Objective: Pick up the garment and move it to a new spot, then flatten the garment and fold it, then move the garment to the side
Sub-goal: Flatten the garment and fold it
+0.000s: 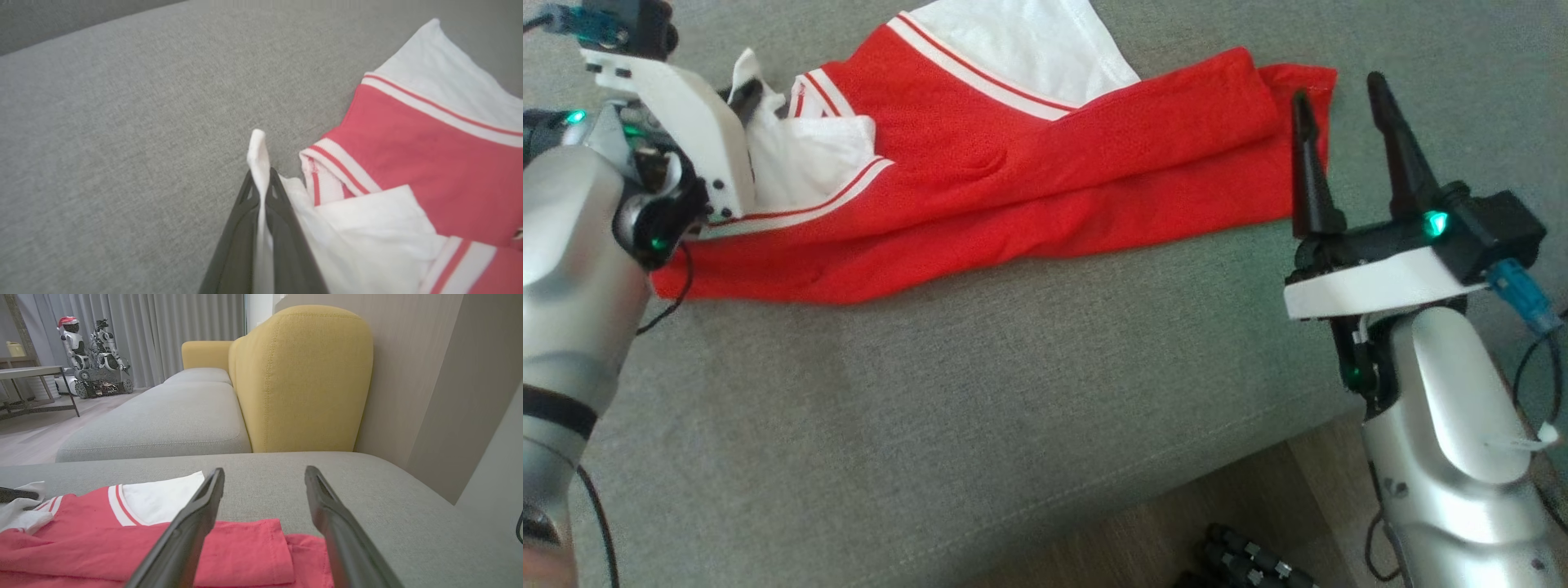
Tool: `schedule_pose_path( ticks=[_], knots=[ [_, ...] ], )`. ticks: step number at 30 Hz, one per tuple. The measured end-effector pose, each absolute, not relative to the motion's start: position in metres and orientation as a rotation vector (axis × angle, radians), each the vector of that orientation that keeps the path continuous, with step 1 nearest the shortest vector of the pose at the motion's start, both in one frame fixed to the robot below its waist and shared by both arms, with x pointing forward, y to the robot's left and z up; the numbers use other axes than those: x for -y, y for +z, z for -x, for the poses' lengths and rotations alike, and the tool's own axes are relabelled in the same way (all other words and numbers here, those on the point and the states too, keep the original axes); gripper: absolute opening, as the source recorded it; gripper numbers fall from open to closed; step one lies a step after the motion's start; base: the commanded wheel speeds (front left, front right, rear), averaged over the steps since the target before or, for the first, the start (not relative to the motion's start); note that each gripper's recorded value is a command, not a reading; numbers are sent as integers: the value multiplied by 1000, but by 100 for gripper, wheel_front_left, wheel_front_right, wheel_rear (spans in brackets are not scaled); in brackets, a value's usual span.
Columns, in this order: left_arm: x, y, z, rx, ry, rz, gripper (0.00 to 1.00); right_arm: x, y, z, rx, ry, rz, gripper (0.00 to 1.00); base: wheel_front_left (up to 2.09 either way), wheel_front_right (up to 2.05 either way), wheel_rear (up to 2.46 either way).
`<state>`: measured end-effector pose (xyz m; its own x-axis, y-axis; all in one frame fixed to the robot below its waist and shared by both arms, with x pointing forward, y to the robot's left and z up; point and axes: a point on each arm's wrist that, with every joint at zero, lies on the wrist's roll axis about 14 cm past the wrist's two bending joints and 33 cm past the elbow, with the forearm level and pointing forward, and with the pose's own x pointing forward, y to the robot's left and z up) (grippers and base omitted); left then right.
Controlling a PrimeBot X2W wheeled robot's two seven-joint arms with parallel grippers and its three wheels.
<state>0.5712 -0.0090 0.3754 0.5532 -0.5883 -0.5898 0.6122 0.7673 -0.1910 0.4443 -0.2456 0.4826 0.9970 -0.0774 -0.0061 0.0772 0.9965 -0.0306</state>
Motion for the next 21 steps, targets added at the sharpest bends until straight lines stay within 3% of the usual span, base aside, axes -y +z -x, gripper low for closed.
schedule_pose_path(
  ticks=[10,21],
  knots=[
    [-8,411,-583,-535,-672,19,0,250,476,-453,-28,-90,53,100,0,0,0],
    [-29,464,-570,-338,-669,86,0,257,452,-488,-246,-122,44,100,0,0,0]
  ],
)
